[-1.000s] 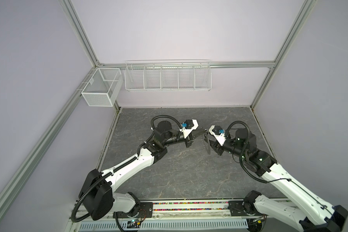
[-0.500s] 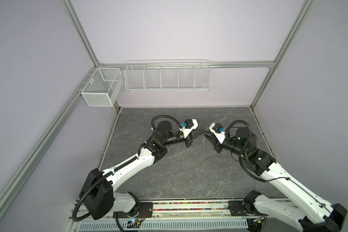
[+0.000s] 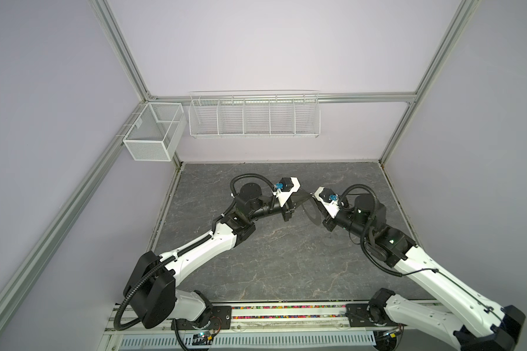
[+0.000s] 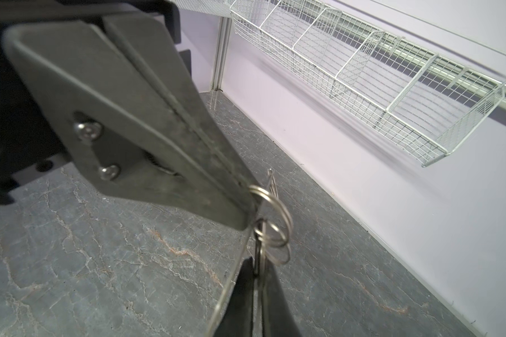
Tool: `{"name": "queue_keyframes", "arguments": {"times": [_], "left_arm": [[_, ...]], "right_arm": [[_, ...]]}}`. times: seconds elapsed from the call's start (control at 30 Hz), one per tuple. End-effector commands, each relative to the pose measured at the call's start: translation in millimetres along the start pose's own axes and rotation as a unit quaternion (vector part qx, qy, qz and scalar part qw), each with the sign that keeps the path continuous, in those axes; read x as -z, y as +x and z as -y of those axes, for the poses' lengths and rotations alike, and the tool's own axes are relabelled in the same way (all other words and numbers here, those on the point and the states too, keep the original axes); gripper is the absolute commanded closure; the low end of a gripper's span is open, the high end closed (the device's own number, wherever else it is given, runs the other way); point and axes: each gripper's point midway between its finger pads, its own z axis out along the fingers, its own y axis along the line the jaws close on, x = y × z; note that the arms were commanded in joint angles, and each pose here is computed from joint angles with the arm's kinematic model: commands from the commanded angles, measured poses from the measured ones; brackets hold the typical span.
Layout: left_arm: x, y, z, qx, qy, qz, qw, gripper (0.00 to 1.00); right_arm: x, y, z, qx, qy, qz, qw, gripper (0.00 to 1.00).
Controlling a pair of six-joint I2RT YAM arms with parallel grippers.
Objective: Attach keys to a key ring
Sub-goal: Insert the key into the keyring.
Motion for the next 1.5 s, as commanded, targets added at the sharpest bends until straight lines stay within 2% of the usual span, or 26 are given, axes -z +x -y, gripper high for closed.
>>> {"name": "queue_keyframes", "arguments": {"times": [0.0, 0.03, 0.13, 0.43, 0.5, 0.57, 0.63, 0.77, 1.0, 1.07, 1.27, 1.47], "left_arm": [[1, -18, -11, -0.003, -0.022, 0.037, 0.999, 1.00], [1, -19, -12, -0.003, -0.022, 0.040, 0.999, 1.00], [0, -19, -13, 0.001, -0.021, 0.046, 0.999, 1.00], [-1, -14, -13, 0.005, -0.020, 0.043, 0.999, 1.00], [-1, -11, -12, 0.007, -0.016, 0.041, 0.999, 1.00], [1, -9, -11, 0.009, -0.012, 0.040, 0.999, 1.00], [4, -11, -10, 0.010, -0.004, 0.043, 0.999, 1.00], [9, -11, -6, 0.016, 0.034, 0.050, 0.998, 1.00], [13, -8, 14, 0.014, 0.108, 0.048, 0.993, 1.00], [13, -5, 18, 0.012, 0.121, 0.040, 0.992, 1.00], [15, -1, 23, -0.003, 0.132, 0.021, 0.991, 1.00], [17, -3, 25, -0.011, 0.133, 0.018, 0.991, 1.00]], "right_arm": [[2, 5, -1, 0.031, 0.022, -0.011, 0.999, 0.92], [-2, 17, -5, 0.035, 0.021, -0.024, 0.999, 0.92], [-5, 20, -6, 0.041, 0.031, -0.031, 0.998, 0.92], [-10, 12, -7, 0.052, 0.048, -0.017, 0.997, 0.90], [-10, 10, -8, 0.054, 0.043, -0.015, 0.997, 0.85], [-9, 11, -8, 0.057, 0.042, -0.022, 0.997, 0.73], [-5, 15, -9, 0.066, 0.038, -0.033, 0.997, 0.66], [15, 18, -12, 0.084, 0.011, -0.030, 0.996, 0.61], [44, 4, -3, 0.029, -0.028, 0.014, 0.999, 0.64], [50, -13, -3, 0.018, -0.049, 0.032, 0.998, 0.65], [50, -36, -9, -0.002, -0.101, 0.056, 0.993, 0.71], [40, -38, -22, -0.013, -0.155, 0.051, 0.987, 0.74]]}}
